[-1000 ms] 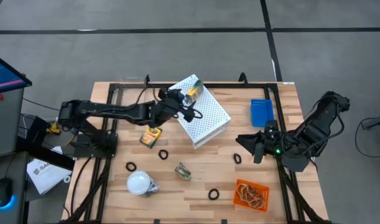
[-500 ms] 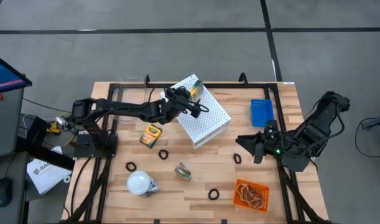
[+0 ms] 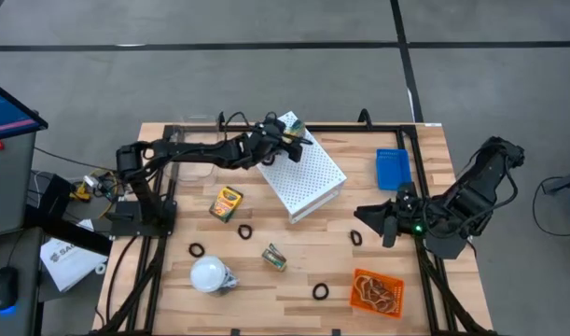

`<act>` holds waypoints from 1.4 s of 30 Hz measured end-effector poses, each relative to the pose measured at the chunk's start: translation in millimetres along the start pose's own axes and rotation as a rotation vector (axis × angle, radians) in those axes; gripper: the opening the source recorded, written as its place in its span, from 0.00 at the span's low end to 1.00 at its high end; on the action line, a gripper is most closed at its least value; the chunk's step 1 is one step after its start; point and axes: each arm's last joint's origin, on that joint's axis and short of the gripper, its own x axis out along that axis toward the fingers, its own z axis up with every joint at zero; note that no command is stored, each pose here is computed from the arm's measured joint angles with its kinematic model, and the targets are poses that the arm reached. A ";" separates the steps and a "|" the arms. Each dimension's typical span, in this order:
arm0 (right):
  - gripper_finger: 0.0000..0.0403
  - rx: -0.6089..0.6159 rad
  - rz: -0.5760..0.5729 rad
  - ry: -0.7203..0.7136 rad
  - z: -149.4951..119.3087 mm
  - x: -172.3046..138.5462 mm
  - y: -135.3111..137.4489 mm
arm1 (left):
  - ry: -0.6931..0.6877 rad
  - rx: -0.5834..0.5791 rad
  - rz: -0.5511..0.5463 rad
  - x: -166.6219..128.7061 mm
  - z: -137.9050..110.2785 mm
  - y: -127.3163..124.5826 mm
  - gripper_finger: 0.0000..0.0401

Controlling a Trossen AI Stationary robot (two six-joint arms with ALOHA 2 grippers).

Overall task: Pick & Place Office Desk Supplies
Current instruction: Put the crayon box from the shelf into the transparent bin

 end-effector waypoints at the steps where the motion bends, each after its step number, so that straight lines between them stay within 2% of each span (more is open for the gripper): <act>1: 0.33 0.000 0.001 0.001 -0.1 -0.2 0.1 | 0.015 -0.016 -0.008 1.6 -1.8 0.5 0.83; 6: 0.33 0.006 0.004 -0.001 0.0 -0.2 0.6 | 0.072 -0.054 0.014 4.9 -11.6 2.1 0.61; 12: 0.33 0.007 0.004 -0.003 0.1 -0.2 0.7 | 0.047 -0.065 0.003 1.1 -5.3 1.8 0.22; 18: 0.33 0.004 0.003 -0.006 0.2 -0.2 0.6 | -0.008 -0.064 -0.035 -11.8 11.8 1.6 0.21; 22: 0.33 0.002 0.002 -0.009 0.2 -0.1 0.6 | -0.078 -0.042 -0.055 -36.2 37.8 5.0 0.21; 27: 0.33 -0.016 0.002 -0.009 0.2 -0.1 0.6 | -0.142 0.056 0.068 -83.8 70.3 22.8 0.21; 31: 0.33 -0.038 0.000 -0.020 0.8 0.4 0.8 | -0.103 0.096 0.205 -128.8 83.7 48.3 0.21; 35: 0.33 -0.055 -0.005 -0.039 1.4 0.3 0.7 | -0.039 0.097 0.363 -170.5 83.0 75.2 0.21; 37: 0.33 -0.069 -0.005 -0.041 1.5 0.3 0.8 | 0.004 0.078 0.403 -187.7 79.1 86.6 0.21; 42: 0.33 -0.078 -0.006 -0.045 1.6 0.3 0.9 | 0.072 0.033 0.499 -208.8 65.6 104.7 0.22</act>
